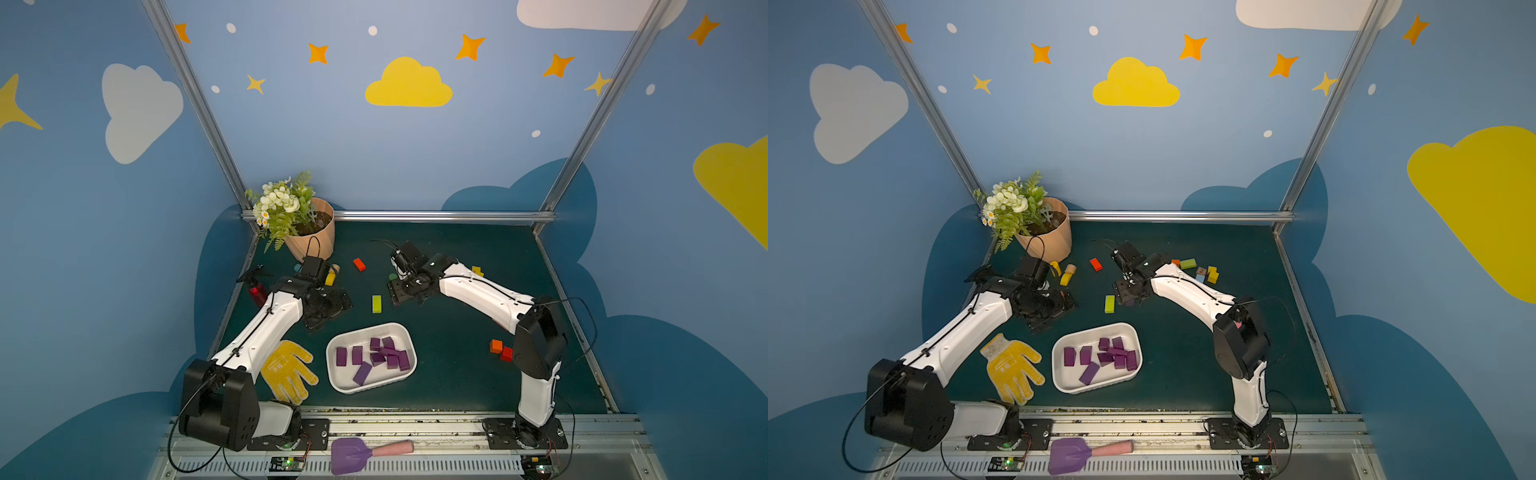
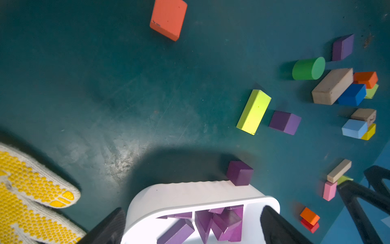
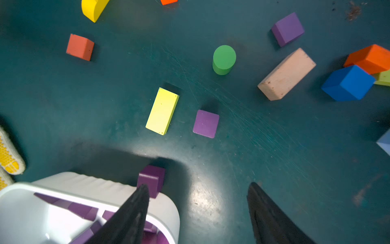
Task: Pick purple bricks into the storage bin
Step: Pick up the building block from the center of the board.
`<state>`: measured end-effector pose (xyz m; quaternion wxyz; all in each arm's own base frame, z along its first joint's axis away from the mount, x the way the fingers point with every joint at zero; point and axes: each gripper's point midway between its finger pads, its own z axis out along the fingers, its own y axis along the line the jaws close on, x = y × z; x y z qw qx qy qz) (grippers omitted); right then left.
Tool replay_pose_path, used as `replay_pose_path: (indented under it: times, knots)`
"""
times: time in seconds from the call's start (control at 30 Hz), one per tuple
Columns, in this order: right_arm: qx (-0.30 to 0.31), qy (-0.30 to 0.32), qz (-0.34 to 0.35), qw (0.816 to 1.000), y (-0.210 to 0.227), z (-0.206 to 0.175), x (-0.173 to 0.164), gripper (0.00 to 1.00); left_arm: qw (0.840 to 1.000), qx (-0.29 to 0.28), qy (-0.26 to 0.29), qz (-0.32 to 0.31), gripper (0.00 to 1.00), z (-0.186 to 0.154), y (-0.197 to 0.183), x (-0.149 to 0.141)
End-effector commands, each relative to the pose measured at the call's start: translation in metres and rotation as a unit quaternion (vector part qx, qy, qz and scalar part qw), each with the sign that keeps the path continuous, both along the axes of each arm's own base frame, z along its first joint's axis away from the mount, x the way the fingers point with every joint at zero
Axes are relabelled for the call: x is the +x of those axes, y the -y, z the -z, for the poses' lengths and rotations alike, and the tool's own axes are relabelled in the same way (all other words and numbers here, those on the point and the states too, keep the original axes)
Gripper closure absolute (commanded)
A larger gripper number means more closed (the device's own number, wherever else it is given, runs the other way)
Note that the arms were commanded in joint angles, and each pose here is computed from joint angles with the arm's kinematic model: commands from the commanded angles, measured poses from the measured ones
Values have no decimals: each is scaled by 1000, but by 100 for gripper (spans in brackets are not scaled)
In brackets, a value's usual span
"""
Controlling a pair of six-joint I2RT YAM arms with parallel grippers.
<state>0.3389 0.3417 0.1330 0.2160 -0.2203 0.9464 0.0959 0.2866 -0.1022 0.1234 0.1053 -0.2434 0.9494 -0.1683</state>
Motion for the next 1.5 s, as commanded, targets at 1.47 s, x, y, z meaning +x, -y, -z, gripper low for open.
replay_pose_path:
  times: [1.47]
  knots:
    - [-29, -61, 74, 995, -14, 96, 46, 38, 999, 1, -9, 39, 0, 22, 11, 7]
